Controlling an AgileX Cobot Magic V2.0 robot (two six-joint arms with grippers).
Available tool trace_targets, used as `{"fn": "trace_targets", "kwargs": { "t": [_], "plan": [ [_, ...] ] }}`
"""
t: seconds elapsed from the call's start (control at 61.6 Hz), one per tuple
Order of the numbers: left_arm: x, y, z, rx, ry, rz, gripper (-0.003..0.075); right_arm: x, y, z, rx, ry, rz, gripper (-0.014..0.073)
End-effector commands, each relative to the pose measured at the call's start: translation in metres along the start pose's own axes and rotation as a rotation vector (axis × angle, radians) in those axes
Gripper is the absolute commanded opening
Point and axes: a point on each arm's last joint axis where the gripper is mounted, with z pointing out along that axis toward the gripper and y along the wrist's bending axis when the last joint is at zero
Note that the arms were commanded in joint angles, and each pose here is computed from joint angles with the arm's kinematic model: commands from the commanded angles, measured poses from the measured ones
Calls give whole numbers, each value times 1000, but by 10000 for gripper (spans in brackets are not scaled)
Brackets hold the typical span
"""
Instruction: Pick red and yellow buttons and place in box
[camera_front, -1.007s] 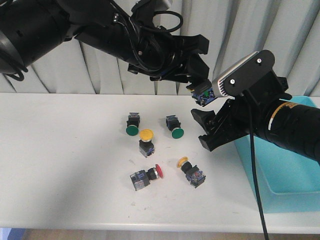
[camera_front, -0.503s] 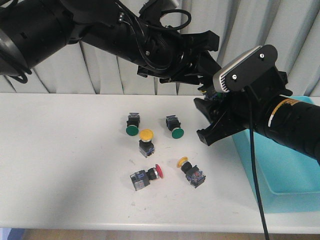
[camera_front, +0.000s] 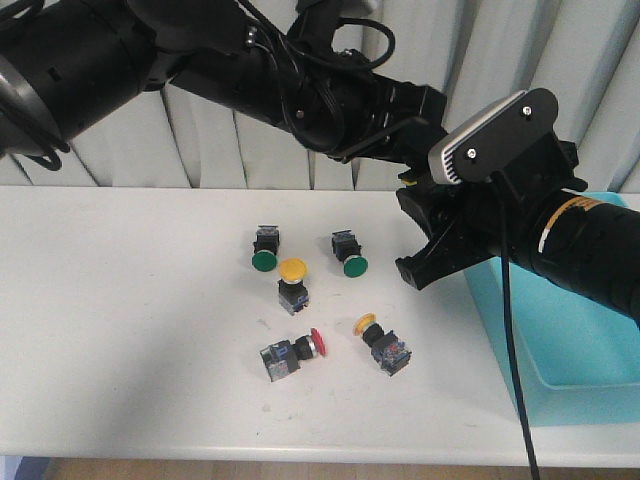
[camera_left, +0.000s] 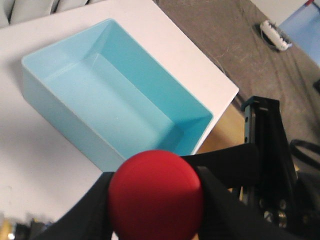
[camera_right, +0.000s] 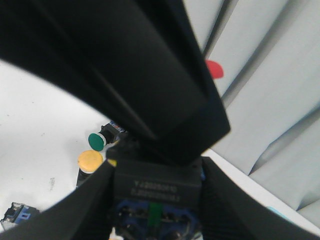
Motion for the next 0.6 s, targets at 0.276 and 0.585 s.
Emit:
{"fn": "trace_targets", "kwargs": {
  "t": [0.276,0.585],
  "plan": [
    [-8,-33,-30,27,-64,196,589,-19,-11,-8,45,-120,21,-3],
    [-8,-36,-70,-189,-49,390,586,-1,-58,-13,213,-78,214,-3]
  ]
}}
